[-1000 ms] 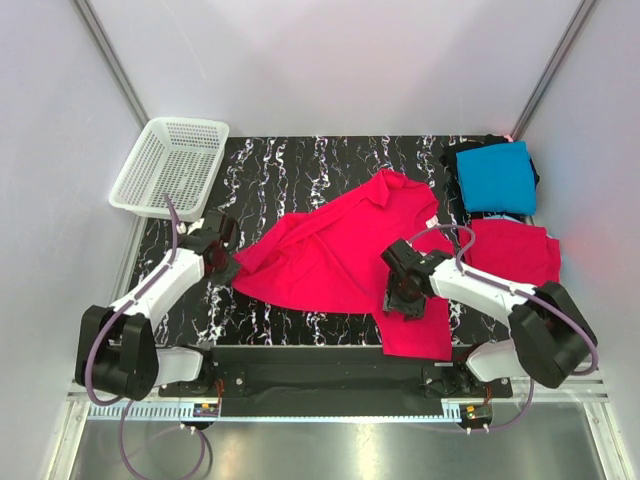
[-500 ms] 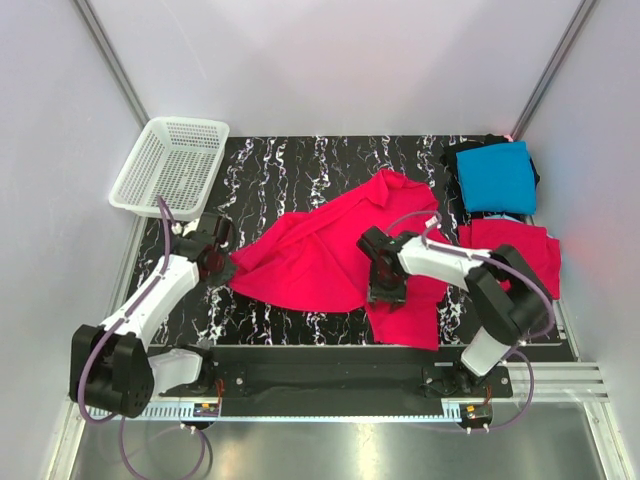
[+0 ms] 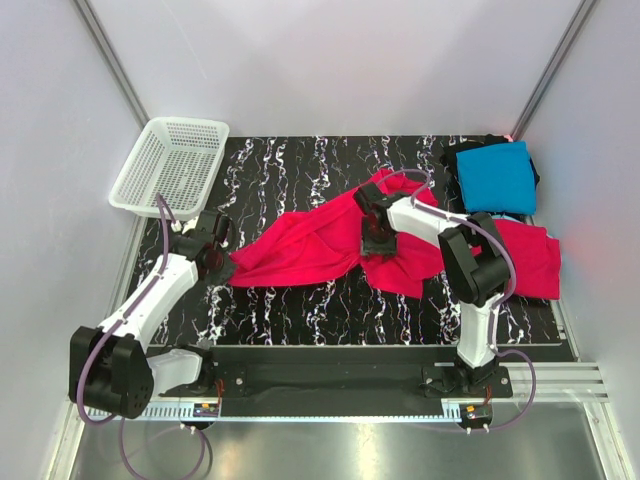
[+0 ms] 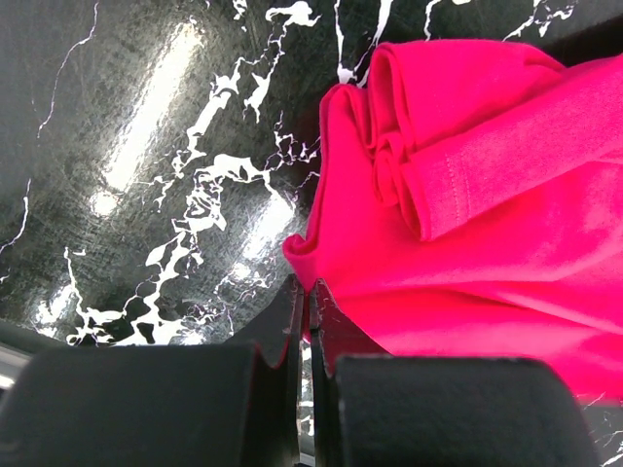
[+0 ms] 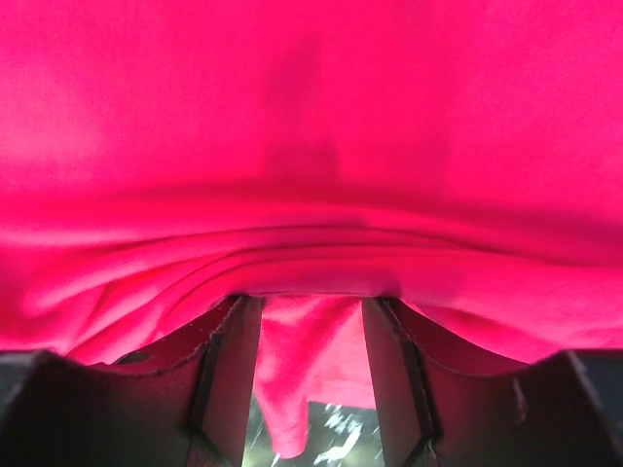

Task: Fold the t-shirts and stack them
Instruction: Flatten the tshirt out

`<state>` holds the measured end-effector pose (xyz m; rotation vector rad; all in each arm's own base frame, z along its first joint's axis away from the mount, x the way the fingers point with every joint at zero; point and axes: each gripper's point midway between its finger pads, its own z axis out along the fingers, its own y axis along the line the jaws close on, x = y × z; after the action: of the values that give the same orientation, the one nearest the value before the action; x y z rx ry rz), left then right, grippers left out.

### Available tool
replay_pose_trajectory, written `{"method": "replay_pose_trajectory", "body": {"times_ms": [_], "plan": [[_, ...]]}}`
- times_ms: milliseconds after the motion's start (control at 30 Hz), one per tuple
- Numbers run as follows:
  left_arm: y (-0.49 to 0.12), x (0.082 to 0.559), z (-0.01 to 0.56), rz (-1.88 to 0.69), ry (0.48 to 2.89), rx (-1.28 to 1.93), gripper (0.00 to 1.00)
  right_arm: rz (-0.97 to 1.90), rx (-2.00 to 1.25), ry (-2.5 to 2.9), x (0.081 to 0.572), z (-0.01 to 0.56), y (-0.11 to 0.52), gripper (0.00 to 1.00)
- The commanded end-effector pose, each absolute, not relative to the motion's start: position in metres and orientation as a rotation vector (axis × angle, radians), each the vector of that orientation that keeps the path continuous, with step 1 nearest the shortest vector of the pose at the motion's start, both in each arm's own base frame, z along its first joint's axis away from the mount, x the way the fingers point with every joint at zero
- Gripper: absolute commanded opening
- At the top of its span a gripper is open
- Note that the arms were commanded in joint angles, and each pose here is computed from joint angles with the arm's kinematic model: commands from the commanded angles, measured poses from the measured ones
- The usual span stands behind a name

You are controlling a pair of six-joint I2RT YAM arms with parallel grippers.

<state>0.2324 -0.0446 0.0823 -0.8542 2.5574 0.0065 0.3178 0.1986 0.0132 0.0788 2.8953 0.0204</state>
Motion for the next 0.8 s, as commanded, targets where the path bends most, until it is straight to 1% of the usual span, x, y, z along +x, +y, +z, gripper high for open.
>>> {"method": "replay_pose_trajectory", "body": {"times_ms": [0,133,167,233,333,433,500,600,767], "plan": [[-0.045,0.245,0.096,0.002,2.519,-0.823,0.00,-0.089,-0.001,2.792,0.353,0.019,0.181,0.52],[-0.045,0.245,0.096,-0.004,2.522,-0.818,0.00,-0.050,-0.005,2.731,0.356,0.047,0.181,0.52],[-0.046,0.245,0.097,-0.009,2.519,-0.818,0.00,-0.021,0.009,2.685,0.357,0.067,0.181,0.52],[-0.045,0.245,0.097,-0.008,2.517,-0.816,0.00,-0.010,0.039,2.640,0.354,0.085,0.176,0.52],[-0.044,0.246,0.099,-0.001,2.512,-0.809,0.00,0.022,0.086,2.517,0.348,0.135,0.164,0.55],[-0.045,0.247,0.102,-0.011,2.507,-0.809,0.00,-0.048,0.127,2.475,0.342,0.157,0.146,0.56],[-0.045,0.248,0.103,-0.014,2.503,-0.809,0.00,-0.130,0.162,2.470,0.338,0.163,0.131,0.57],[-0.046,0.250,0.106,-0.021,2.497,-0.808,0.00,-0.210,0.192,2.503,0.334,0.153,0.121,0.57],[-0.045,0.248,0.108,-0.020,2.495,-0.804,0.00,-0.257,0.319,2.546,0.320,0.127,0.109,0.56]]}}
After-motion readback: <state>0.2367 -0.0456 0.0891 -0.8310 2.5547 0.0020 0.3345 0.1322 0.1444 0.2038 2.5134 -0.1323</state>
